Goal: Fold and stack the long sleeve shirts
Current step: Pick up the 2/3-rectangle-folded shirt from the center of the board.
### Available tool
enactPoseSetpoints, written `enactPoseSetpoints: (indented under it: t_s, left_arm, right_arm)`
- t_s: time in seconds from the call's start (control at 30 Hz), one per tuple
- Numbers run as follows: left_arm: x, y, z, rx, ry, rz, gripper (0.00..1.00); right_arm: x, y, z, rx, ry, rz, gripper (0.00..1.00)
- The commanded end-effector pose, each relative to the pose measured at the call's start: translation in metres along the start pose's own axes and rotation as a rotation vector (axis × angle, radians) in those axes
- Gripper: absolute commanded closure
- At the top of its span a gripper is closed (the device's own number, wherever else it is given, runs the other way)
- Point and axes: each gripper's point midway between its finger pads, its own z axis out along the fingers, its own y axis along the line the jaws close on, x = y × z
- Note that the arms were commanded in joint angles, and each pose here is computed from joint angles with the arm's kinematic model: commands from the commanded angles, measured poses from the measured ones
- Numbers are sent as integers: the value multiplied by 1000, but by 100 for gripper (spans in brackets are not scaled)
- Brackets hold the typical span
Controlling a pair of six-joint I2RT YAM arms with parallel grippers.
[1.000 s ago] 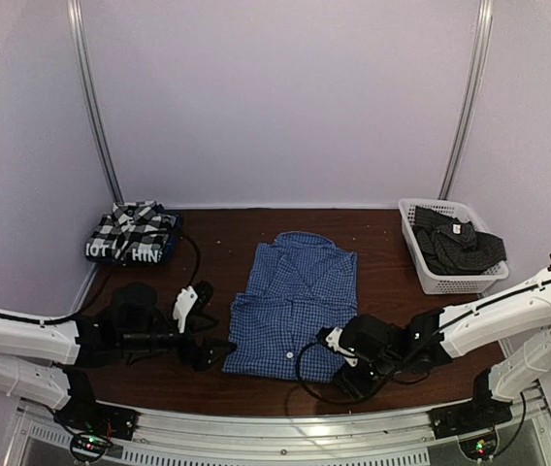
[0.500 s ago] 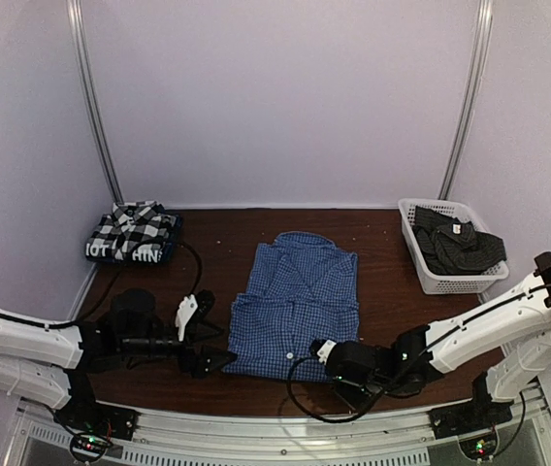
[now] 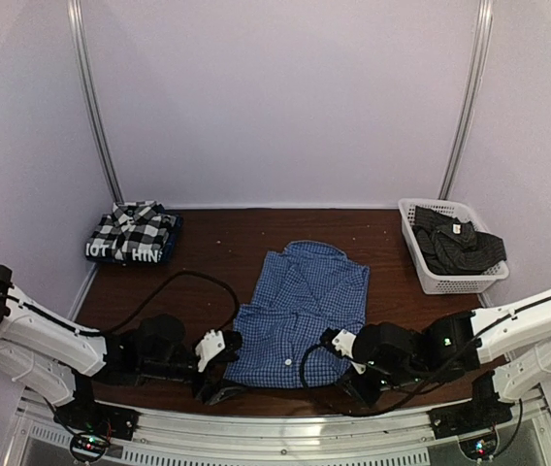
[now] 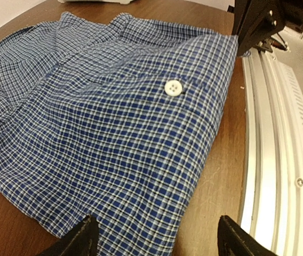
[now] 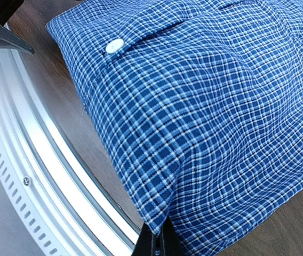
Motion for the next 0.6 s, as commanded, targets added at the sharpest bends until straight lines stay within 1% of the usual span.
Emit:
enactPoseSetpoints:
  t_s: [0.0, 0.17, 0.27, 0.3, 0.4, 0.47, 0.57]
  left_arm:
    - [-6, 2, 14, -44, 5, 109, 22]
    - [10, 2, 30, -87, 99, 157, 22]
    - [15, 6, 37, -136, 136, 189, 25]
    - [15, 7, 38, -154, 141, 194, 28]
    - [13, 13, 39, -211, 145, 211, 43]
    - [11, 15, 38, -242, 149, 220, 56]
    - [6, 14, 38, -241, 153, 219, 75]
  right_arm:
    - [12, -4, -3, -36, 46, 47, 100]
    - [7, -5, -10, -98, 31, 96, 100]
    - [3, -8, -15, -130, 14, 125, 100]
    - [3, -8, -16, -141, 9, 130, 100]
    - [1, -9, -19, -170, -4, 138, 100]
    - [2, -10, -19, -180, -5, 141, 100]
    - [2, -9, -21, -190, -3, 139, 100]
